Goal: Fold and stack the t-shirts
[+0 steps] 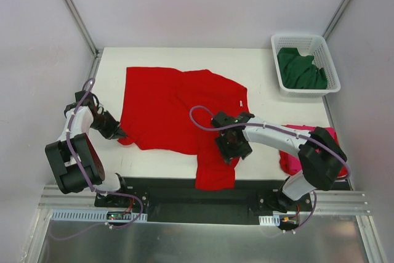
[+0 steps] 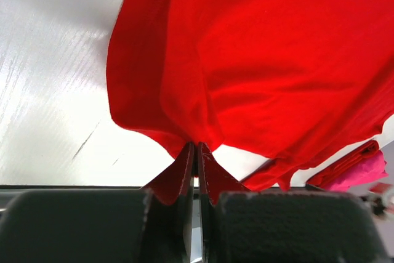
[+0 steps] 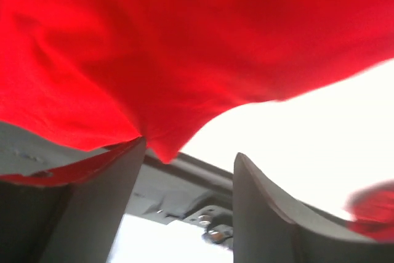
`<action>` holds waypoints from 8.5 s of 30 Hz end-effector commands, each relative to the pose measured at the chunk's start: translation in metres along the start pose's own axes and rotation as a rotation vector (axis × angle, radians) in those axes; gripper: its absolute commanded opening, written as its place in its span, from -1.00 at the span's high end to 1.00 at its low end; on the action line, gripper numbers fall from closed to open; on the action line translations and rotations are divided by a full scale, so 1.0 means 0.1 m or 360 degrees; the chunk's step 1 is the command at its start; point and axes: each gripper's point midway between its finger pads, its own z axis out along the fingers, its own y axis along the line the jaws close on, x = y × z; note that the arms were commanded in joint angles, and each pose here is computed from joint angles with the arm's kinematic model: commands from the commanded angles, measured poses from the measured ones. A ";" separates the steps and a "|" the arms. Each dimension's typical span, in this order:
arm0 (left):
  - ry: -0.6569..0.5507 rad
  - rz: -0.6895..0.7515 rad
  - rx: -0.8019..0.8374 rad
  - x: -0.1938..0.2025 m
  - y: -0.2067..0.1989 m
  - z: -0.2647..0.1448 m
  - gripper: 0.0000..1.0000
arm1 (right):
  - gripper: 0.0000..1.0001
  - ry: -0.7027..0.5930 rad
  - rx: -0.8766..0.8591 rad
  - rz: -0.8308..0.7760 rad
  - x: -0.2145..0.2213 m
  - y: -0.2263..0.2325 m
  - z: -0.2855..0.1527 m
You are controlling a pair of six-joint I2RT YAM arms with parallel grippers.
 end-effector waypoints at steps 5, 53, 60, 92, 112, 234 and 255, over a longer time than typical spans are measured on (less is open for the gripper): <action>0.0008 0.0021 0.0053 0.02 -0.06 -0.07 1.00 | -0.35 -0.0441 0.0374 0.0057 -0.67 -0.38 -0.76; -0.0099 0.0222 0.0515 -1.03 -1.93 0.37 -0.99 | -0.89 -0.0249 -0.0414 0.0629 -2.23 -1.09 -0.38; -0.0046 0.0180 0.0488 -1.21 -1.99 0.64 -0.99 | -0.93 -0.0288 -0.0390 0.0625 -2.44 -1.14 -0.35; 0.0130 0.0056 0.0176 -1.33 -1.77 1.26 -0.99 | -1.00 0.0012 -0.0101 0.0654 -2.44 -1.51 0.25; 0.0167 0.0029 0.0255 -1.44 -1.93 1.37 -0.99 | -0.92 -0.0319 -0.0244 0.0810 -3.10 -1.97 0.21; -0.0083 0.0086 -0.0168 -0.15 0.15 0.52 0.02 | -0.95 -0.0135 -0.0760 0.0630 -0.11 -0.19 -0.20; -0.0064 0.0082 -0.0068 -0.05 0.05 0.47 0.53 | -0.95 -0.0076 -0.0752 0.0650 -0.08 -0.18 -0.10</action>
